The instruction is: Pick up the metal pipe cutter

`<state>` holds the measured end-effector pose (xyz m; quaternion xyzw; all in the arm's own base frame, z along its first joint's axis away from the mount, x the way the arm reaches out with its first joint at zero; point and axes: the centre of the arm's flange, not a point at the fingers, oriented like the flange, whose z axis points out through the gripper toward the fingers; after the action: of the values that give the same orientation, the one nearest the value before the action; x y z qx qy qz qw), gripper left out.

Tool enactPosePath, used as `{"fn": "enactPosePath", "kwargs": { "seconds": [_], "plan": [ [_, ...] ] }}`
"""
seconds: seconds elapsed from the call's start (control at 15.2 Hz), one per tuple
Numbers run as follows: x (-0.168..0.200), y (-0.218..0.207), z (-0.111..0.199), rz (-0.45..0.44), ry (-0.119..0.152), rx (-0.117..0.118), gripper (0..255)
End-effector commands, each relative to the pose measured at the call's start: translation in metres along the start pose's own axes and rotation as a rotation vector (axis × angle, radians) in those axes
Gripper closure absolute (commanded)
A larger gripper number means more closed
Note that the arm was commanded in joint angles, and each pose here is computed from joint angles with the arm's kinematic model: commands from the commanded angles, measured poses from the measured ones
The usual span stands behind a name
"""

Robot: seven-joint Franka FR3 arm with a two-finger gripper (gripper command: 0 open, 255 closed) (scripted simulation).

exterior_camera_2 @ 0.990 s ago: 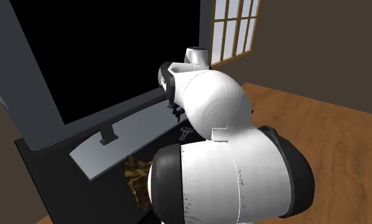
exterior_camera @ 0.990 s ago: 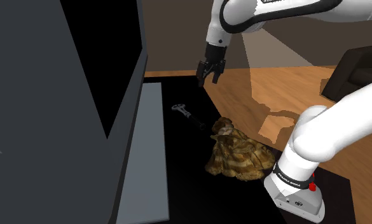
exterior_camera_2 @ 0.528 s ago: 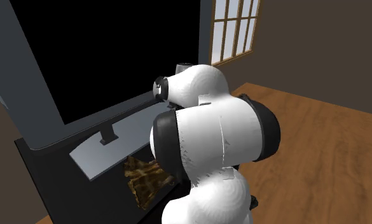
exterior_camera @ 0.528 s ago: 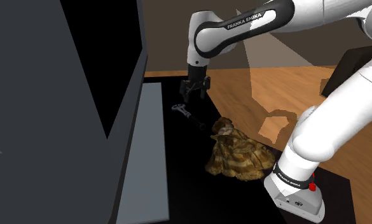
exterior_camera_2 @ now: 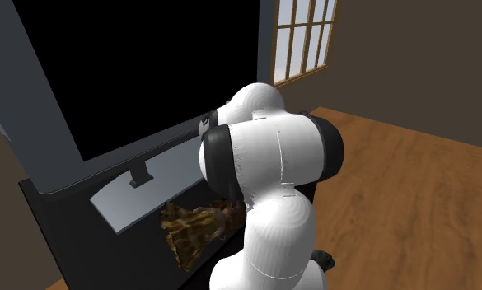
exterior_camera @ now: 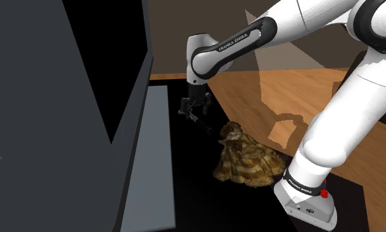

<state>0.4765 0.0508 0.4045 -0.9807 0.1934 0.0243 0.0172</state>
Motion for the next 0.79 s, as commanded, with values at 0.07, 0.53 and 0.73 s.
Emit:
{"fn": "enactPosePath", "kwargs": {
  "seconds": [0.07, 0.53, 0.73],
  "plan": [
    [0.0015, 0.0004, 0.0157, 0.001, 0.000, 0.000, 0],
    [0.0012, 0.0011, 0.0179, 0.001, 0.000, 0.000, 255],
    [0.0012, 0.0012, 0.0179, 0.001, 0.000, 0.000, 255]
  ]
}}
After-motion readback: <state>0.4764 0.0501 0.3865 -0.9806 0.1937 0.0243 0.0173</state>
